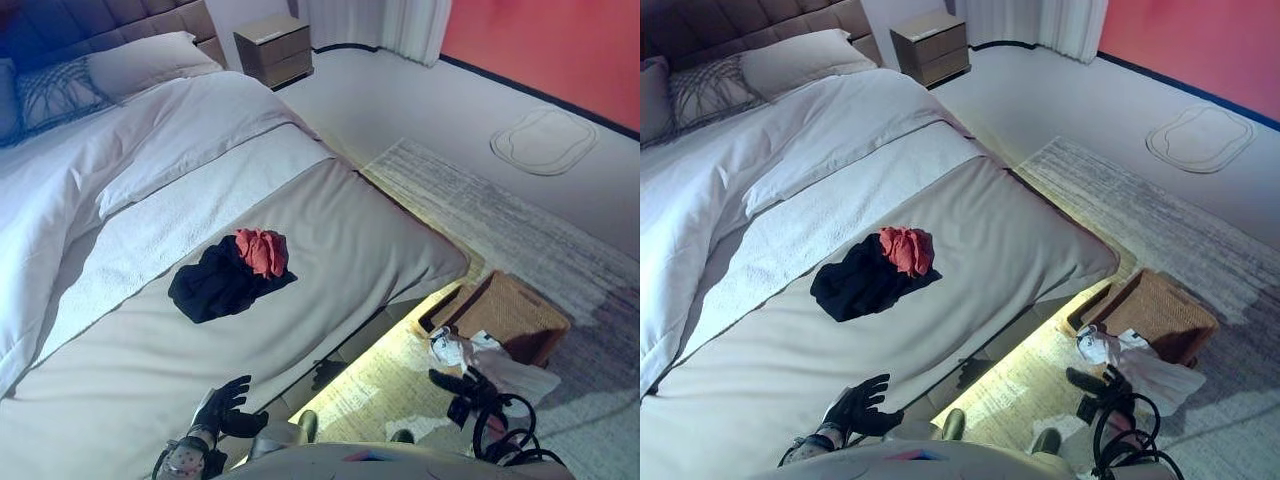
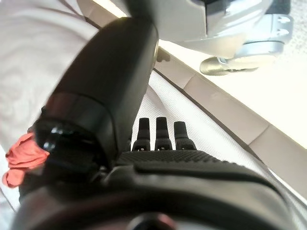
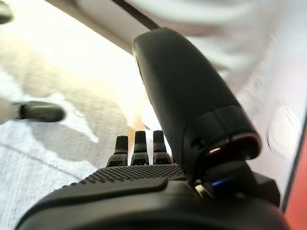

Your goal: Pick up the clothes from the bed and place them into the basket

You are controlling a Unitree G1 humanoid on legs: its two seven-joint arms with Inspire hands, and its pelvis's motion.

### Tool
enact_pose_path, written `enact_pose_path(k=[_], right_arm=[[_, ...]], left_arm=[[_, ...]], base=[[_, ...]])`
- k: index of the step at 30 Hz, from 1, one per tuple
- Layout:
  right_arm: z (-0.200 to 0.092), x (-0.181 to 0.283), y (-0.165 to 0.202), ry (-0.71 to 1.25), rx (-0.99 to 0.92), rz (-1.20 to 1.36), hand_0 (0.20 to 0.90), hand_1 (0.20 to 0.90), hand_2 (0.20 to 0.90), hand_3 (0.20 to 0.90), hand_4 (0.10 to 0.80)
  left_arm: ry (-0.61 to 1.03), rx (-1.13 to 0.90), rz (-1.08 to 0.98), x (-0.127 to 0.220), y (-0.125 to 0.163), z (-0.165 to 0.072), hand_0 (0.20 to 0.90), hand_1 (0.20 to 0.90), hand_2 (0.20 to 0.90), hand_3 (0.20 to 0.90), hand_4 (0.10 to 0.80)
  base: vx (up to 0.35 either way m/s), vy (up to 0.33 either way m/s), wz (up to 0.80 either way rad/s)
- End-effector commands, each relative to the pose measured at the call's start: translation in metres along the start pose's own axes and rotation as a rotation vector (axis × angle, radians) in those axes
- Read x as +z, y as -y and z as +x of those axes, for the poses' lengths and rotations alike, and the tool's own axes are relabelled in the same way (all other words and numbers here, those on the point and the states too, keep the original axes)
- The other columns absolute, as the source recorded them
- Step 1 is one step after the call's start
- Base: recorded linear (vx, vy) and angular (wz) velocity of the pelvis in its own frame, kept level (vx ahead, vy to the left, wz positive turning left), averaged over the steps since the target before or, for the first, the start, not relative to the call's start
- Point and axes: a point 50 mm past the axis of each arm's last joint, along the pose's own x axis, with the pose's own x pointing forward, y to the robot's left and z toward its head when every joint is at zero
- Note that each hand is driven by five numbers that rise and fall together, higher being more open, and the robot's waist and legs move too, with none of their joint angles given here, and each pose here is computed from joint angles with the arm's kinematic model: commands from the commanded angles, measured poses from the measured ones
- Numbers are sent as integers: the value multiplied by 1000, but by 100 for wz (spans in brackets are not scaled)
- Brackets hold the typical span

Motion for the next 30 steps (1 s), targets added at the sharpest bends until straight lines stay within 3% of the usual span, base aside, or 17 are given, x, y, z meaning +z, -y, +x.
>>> enact_pose_path(k=[1, 9, 15, 21, 26, 30], right_arm=[[3, 29, -9, 132, 76, -115, 900, 900, 900, 900, 800], [1, 44, -26, 227, 121, -306, 900, 900, 900, 900, 800], [3, 60, -11, 284, 14, -317, 900, 900, 900, 900, 800], [6, 56, -4, 221, -43, -397, 900, 900, 900, 900, 800], [8, 61, 9, 203, -132, -312, 900, 900, 900, 900, 800], [8, 72, 17, 247, -188, -266, 900, 900, 900, 900, 800]], left_arm=[[75, 7, -37, 23, 1, 10, 900, 900, 900, 900, 800], [16, 47, -96, 5, 3, 4, 900, 900, 900, 900, 800], [44, 2, -41, 31, 5, 17, 900, 900, 900, 900, 800], [23, 57, -86, 19, -5, 11, 900, 900, 900, 900, 800], [34, 27, 27, 28, -15, 13, 900, 900, 900, 900, 800], [42, 66, 59, 37, -30, 15, 900, 900, 900, 900, 800]], base=[[-26, -12, 11], [-9, 29, 12], [-25, 98, 177], [181, 151, 31], [200, 141, 60], [46, -250, 112]])
